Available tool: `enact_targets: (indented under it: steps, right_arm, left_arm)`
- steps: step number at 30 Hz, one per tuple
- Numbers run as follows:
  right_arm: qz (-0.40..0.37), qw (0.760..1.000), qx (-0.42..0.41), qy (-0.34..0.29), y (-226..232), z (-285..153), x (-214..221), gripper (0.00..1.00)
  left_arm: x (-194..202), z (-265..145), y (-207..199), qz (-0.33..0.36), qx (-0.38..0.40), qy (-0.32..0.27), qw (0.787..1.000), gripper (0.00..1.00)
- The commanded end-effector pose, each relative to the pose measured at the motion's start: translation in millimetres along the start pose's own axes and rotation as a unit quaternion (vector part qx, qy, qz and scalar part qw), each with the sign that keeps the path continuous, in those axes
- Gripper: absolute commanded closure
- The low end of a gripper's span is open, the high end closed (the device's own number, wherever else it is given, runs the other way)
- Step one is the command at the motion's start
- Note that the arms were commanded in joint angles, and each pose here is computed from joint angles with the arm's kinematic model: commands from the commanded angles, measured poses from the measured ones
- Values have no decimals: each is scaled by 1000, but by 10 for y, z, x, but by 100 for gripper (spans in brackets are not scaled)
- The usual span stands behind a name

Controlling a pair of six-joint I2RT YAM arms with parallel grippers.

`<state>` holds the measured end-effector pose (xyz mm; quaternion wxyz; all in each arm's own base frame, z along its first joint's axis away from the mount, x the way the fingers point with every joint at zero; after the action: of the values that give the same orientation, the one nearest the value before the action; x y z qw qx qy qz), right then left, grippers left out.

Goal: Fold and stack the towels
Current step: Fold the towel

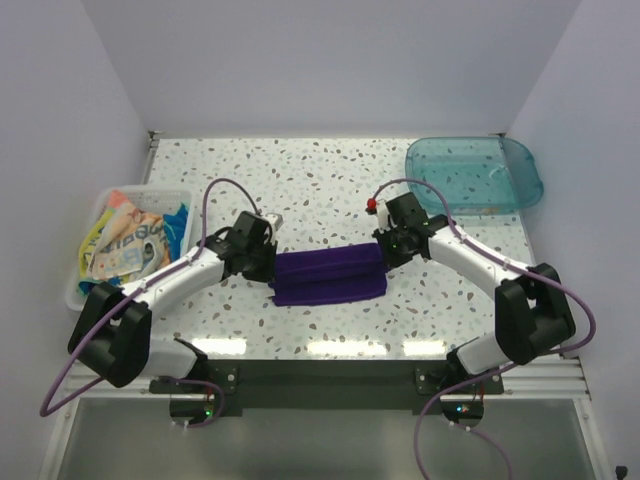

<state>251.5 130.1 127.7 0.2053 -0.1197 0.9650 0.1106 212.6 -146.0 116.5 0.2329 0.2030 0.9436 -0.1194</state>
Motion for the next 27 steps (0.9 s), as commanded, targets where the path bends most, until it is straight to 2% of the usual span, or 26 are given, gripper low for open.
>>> enact_targets:
  steps: [1, 6, 16, 21, 27]
  right_arm:
    - [6, 1000, 16, -21, -70, -88, -19, 100]
    - [4, 1000, 11, -20, -53, -127, 4, 100]
    - [60, 998, -30, -2, 73, -124, 126, 100]
    - [101, 994, -14, 27, 48, 8, 272, 100]
    - [115, 992, -6, 44, 29, 91, 357, 100]
  left_arm:
    - [86, -48, 97, -20, -35, 12, 999, 100]
    - [40, -113, 181, -13, -77, 22, 997, 100]
    - [124, -88, 144, -28, -64, 46, 996, 99]
    - [216, -32, 136, -37, -59, 60, 996, 94]
    - [313, 20, 76, -48, -32, 63, 996, 86]
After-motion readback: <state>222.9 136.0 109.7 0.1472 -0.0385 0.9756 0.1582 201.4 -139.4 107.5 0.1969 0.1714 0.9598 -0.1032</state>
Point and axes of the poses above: each gripper's point midway between its finger pads, its own z axis out along the fingers, its own y axis along the line the jaws close on, x = y × z, the point moved 7 cm from there along -z, back along the fingers, and after that the axes turned 13 degrees about z, right-handed, at the moved point
